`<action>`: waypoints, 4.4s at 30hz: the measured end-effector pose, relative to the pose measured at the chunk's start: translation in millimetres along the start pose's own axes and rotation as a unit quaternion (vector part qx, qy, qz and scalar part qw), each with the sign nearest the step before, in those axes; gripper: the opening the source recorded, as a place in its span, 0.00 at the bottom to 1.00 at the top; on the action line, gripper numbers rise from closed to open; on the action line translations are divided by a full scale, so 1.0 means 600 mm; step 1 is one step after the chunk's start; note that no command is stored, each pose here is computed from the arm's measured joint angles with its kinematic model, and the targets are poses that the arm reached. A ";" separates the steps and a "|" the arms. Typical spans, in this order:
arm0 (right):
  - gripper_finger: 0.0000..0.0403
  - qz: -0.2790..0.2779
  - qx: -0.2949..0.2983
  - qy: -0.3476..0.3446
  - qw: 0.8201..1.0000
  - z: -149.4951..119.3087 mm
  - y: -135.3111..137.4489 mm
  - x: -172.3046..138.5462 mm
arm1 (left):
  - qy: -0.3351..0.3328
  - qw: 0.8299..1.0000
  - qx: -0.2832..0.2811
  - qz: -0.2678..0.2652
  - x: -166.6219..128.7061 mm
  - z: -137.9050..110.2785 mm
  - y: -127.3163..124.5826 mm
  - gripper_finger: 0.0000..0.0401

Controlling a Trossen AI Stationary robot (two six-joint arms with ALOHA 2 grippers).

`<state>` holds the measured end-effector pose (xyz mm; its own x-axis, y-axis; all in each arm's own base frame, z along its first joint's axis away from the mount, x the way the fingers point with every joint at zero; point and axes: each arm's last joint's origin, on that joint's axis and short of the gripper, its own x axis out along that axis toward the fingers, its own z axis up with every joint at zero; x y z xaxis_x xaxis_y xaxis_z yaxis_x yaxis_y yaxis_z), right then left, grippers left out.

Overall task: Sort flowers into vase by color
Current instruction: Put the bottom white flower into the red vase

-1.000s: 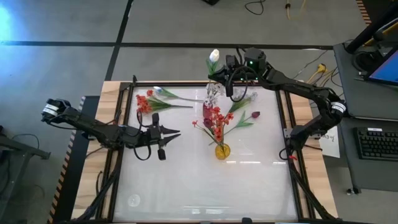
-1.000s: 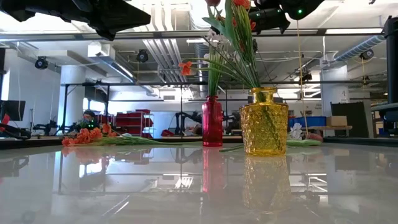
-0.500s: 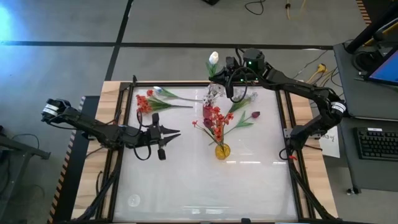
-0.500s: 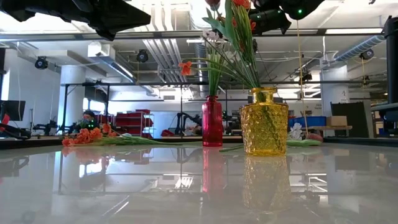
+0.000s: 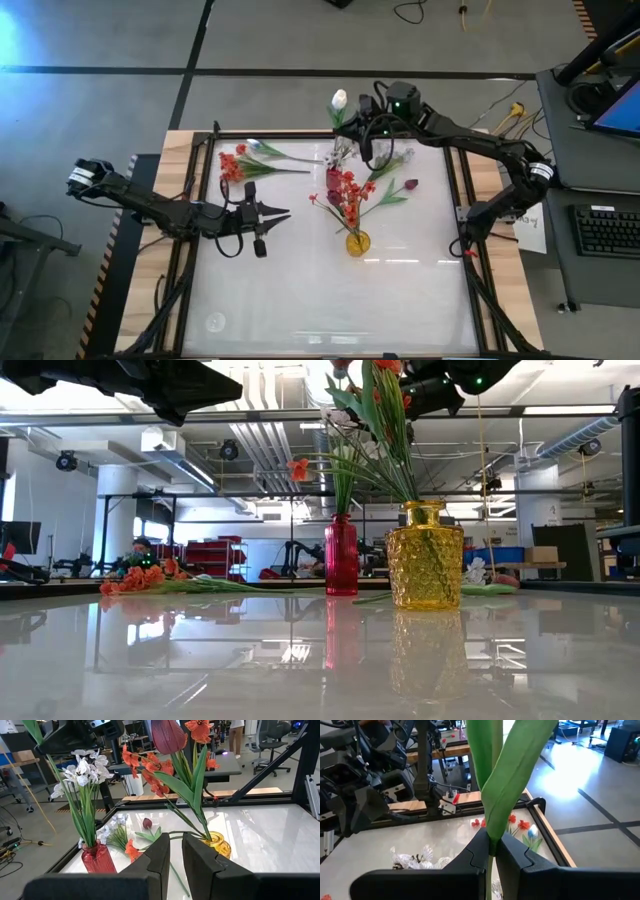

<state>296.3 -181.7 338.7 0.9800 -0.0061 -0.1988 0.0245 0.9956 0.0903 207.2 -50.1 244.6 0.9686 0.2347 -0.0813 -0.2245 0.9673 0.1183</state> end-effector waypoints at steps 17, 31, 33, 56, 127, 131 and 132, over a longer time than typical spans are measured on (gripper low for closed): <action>0.23 0.002 0.011 0.009 1.000 -0.007 0.002 0.002 | 0.001 1.000 0.000 0.000 0.000 0.000 0.000 0.09; 0.25 -0.006 0.005 0.006 1.000 0.000 0.007 0.004 | 0.001 1.000 0.000 0.000 0.000 0.000 0.000 0.09; 0.17 -0.007 0.002 0.005 1.000 0.001 0.007 0.004 | 0.001 1.000 0.000 0.000 0.000 0.000 0.000 0.09; 0.03 -0.028 0.001 0.039 0.999 -0.018 0.009 0.010 | 0.005 1.000 0.004 -0.001 0.000 -0.002 0.000 0.09; 0.17 -0.018 0.024 0.070 0.997 -0.018 0.006 0.029 | 0.016 1.000 0.004 -0.001 0.000 -0.006 0.000 0.09; 0.04 -0.018 0.016 0.071 0.997 -0.019 0.006 0.029 | 0.016 1.000 0.004 -0.001 0.000 -0.006 0.000 0.09; 0.04 -0.018 0.017 0.071 0.997 -0.019 0.006 0.029 | 0.016 1.000 0.004 -0.001 0.000 -0.006 0.000 0.09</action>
<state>311.0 -177.3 324.6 0.9405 -0.0269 -0.3388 0.0689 0.9913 0.1125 206.8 -50.1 241.0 0.9653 0.2351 -0.1135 -0.2208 0.9672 0.1256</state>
